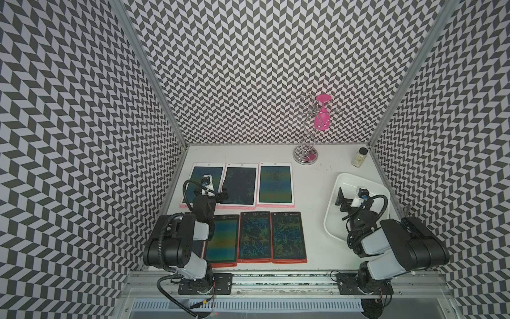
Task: Take out the writing tablet from the storage box
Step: Reset both arms
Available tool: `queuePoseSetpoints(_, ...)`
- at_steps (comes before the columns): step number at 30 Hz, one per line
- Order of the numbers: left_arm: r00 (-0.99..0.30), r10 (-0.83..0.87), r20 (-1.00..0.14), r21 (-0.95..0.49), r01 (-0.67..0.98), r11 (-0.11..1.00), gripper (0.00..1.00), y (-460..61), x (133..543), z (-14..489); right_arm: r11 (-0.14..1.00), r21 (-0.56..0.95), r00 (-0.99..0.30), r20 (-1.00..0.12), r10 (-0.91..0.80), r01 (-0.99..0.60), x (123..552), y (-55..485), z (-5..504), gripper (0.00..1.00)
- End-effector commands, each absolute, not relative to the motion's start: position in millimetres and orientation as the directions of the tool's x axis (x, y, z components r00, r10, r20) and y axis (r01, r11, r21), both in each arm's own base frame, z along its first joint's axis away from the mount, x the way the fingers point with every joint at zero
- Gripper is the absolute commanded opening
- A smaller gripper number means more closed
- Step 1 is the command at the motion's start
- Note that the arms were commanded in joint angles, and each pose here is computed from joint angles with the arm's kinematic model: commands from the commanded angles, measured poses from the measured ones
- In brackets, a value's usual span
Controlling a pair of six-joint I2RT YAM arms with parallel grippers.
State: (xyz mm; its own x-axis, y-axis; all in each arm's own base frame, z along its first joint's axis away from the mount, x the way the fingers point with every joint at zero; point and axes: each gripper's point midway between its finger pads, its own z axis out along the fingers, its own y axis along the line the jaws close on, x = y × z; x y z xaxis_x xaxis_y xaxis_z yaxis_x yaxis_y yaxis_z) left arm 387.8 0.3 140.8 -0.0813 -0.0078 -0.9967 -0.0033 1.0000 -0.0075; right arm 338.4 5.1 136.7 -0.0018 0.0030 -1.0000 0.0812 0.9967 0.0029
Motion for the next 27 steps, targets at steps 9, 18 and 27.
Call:
queuePoseSetpoints(9,-0.055,0.011,-0.998,0.011,0.0,1.0,0.99,-2.0,386.7,144.9,0.999,-0.036,0.069,-0.997,-0.035,0.0,356.0,21.1,160.0,0.99)
queuePoseSetpoints(18,-0.056,0.01,-0.998,0.01,-0.001,1.0,1.0,-1.7,387.4,144.8,0.999,-0.004,0.043,-0.999,-0.006,0.052,364.8,9.1,157.2,0.99)
queuePoseSetpoints(27,-0.054,0.008,-0.999,0.008,-0.004,1.0,0.99,-0.9,386.5,145.3,0.997,0.006,0.029,-1.0,0.004,0.071,369.9,6.3,155.0,0.99)
